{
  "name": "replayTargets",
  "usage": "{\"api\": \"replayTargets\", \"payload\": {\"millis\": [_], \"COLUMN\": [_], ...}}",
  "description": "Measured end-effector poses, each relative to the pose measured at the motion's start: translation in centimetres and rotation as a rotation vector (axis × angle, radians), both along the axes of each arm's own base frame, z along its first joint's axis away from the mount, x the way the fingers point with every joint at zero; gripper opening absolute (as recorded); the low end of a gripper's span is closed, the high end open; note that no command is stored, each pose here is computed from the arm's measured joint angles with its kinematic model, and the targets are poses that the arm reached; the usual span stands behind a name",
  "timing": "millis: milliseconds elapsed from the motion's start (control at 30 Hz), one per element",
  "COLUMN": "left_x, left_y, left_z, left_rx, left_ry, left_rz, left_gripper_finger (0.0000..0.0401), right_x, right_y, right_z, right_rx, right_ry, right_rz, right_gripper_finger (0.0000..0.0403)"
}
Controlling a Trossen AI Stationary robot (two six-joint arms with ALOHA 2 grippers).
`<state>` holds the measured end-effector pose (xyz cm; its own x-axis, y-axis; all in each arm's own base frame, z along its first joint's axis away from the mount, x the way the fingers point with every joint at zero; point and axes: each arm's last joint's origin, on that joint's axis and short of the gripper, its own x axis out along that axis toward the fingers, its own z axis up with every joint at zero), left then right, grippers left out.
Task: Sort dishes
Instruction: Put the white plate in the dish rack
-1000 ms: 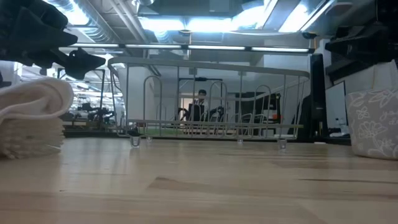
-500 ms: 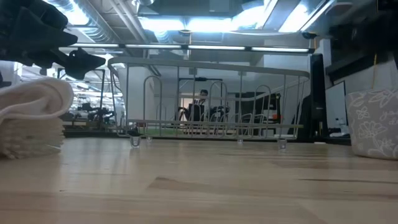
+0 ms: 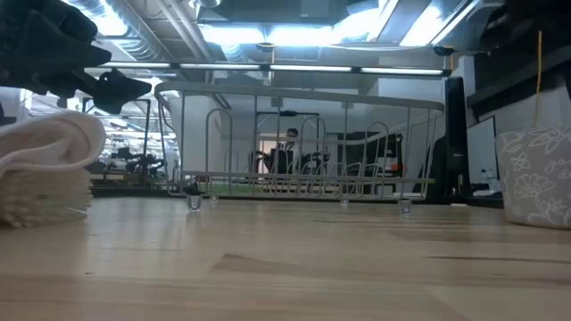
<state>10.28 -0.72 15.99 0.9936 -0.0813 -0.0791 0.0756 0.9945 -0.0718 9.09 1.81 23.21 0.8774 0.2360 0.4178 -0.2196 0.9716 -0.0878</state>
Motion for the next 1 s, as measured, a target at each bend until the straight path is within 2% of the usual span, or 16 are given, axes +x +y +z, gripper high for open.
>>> {"api": "replayTargets", "payload": {"millis": [167,267,467,600,733,867,1000], "left_x": [0.0,0.0,0.0,0.0,0.0,0.0,0.0], "left_y": [0.0,0.0,0.0,0.0,0.0,0.0,0.0], "left_z": [0.0,0.0,0.0,0.0,0.0,0.0,0.0], "left_rx": [0.000,0.000,0.000,0.000,0.000,0.000,0.000], "left_ry": [0.000,0.000,0.000,0.000,0.000,0.000,0.000], "left_rz": [0.000,0.000,0.001,0.000,0.000,0.000,0.001], "left_gripper_finger": [0.0368,0.0368,0.0368,0.0368,0.0368,0.0368,0.0368], "right_x": [-0.3,-0.3,0.7,1.6,2.7,4.1,5.3], "right_y": [0.1,0.1,0.3,0.7,1.3,1.7,1.9], "right_z": [0.8,0.8,1.2,3.0,5.7,7.7,8.8], "right_rx": [-0.041,-0.046,-0.079,-0.196,-0.289,-0.327,-0.337], "right_ry": [-0.100,-0.109,-0.058,-0.066,-0.077,0.096,0.423], "right_rz": [0.015,0.012,0.033,0.072,0.167,0.266,0.318], "right_gripper_finger": [0.0016,0.0031,0.0110,0.0158,0.0177,0.0175,0.0168]}}
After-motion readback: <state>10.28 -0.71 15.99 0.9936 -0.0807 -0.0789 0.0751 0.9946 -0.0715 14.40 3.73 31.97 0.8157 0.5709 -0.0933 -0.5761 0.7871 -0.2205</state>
